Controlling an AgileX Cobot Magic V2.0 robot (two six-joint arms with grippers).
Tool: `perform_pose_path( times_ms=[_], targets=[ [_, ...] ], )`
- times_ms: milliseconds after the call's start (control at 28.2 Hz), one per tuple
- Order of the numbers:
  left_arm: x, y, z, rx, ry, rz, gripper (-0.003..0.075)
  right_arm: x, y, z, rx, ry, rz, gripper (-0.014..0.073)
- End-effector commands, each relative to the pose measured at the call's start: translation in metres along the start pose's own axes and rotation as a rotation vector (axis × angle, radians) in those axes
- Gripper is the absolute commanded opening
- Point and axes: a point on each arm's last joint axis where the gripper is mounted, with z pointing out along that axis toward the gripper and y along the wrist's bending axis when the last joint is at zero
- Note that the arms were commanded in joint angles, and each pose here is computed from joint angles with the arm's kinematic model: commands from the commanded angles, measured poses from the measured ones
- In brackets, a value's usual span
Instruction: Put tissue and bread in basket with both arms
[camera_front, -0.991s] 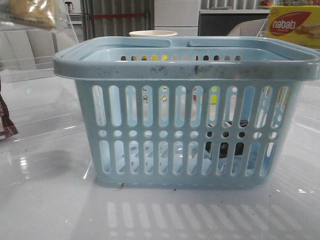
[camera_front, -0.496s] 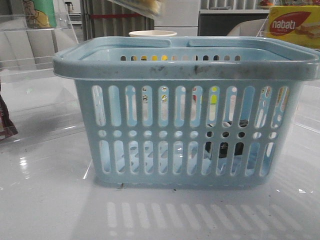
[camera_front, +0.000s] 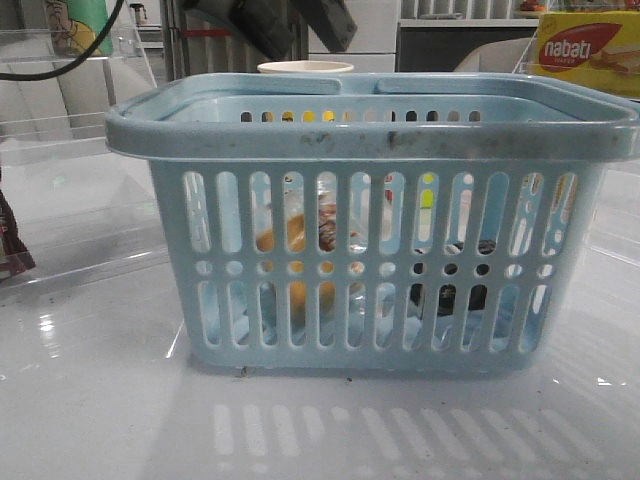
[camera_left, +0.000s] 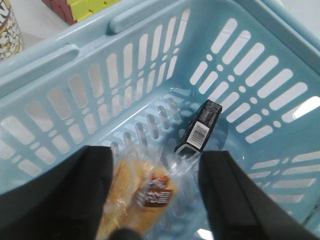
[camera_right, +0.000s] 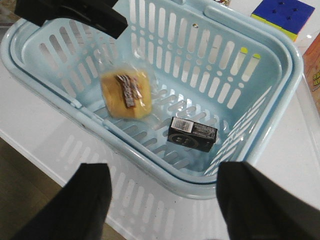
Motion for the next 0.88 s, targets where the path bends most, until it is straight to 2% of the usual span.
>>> perform_pose_path(
  times_ms=[0, 142, 319, 496, 637, 850],
  targets=[
    [-0.022, -0.010, -0.043, -0.027, -0.166, 0.036, 0.0551, -0.012, 0.000, -0.008, 0.004, -0.099, -0.007, 0.0552],
    [-0.022, -0.017, -0.085, -0.090, -0.206, 0.091, 0.0551, -0.012, 0.000, -0.008, 0.004, -0.099, -0.007, 0.0552],
    [-0.006, -0.023, -0.136, -0.201, -0.217, 0.097, 0.0549, -0.013, 0.000, -0.008, 0.005, -0.104, -0.007, 0.0552],
    [0.036, -0.026, -0.162, -0.276, -0.196, 0.101, 0.0547, -0.013, 0.000, -0.008, 0.006, -0.111, -0.007, 0.0552],
    [0.072, -0.026, -0.176, -0.351, -0.181, 0.073, 0.0507, -0.014, 0.000, -0.008, 0.006, -0.113, -0.007, 0.0552],
    [0.120, -0.033, -0.195, -0.359, -0.214, 0.011, 0.0507, -0.009, 0.001, -0.008, -0.001, -0.065, -0.008, 0.0552]
  ],
)
